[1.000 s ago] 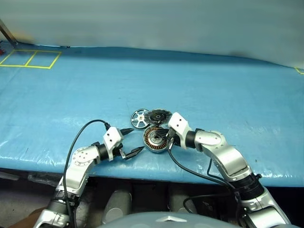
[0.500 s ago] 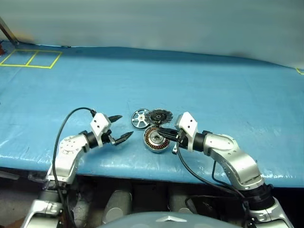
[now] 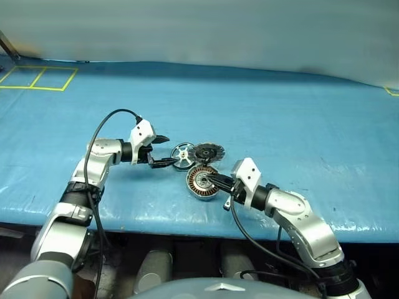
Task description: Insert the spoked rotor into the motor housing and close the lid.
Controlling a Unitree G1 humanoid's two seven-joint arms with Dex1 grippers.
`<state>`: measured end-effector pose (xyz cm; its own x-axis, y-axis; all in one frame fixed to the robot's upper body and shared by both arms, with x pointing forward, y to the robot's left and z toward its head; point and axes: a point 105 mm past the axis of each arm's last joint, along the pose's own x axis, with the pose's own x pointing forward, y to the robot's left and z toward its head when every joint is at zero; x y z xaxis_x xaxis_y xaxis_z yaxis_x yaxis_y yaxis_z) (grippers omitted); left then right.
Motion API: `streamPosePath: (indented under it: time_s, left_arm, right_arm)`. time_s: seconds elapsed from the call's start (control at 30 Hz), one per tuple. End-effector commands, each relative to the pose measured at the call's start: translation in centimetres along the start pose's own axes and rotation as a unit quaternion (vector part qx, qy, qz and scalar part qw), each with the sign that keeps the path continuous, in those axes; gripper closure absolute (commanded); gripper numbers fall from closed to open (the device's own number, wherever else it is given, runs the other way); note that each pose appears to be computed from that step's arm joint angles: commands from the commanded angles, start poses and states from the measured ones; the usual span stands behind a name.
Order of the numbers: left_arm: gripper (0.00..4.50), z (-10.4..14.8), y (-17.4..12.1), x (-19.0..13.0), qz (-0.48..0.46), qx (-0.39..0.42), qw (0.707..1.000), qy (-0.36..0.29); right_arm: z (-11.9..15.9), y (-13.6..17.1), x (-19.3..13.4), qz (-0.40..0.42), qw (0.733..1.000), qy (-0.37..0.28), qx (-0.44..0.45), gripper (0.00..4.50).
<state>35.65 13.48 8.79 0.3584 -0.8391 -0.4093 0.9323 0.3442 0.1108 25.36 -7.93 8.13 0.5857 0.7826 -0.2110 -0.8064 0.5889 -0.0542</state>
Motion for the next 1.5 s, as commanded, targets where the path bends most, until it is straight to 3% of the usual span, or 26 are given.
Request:
streamPosePath:
  time_s: [0.03,0.5,0.6,0.77,1.2,1.5]
  left_arm:
    - [0.00,0.8,0.5,0.0,-0.024,0.023,0.999,0.019]
    - [0.00,0.6,0.2,2.6,-0.060,0.043,0.996,0.042]
    - [0.62,0.5,0.1,2.9,-0.063,0.039,0.996,0.042]
    - [2.27,0.5,0.1,3.0,-0.064,0.038,0.996,0.041]
    - [2.27,0.0,-0.2,2.7,-0.082,0.062,0.993,0.064]
    - [2.27,1.4,1.0,2.0,-0.072,0.106,0.989,0.070]
  right_arm:
    - [1.2,0.2,-0.2,-0.016,0.999,-0.031,-0.011,4.49]
    - [0.6,0.6,-0.3,-0.030,0.999,-0.028,-0.006,4.49]
    - [0.7,0.7,-0.3,-0.028,0.999,-0.027,-0.006,4.50]
    - [0.6,0.8,-0.4,-0.027,0.999,-0.025,-0.007,4.50]
    - [0.5,0.7,-0.5,-0.027,0.999,-0.022,-0.008,4.50]
    - [0.5,0.9,-0.1,-0.021,1.000,-0.022,-0.008,4.50]
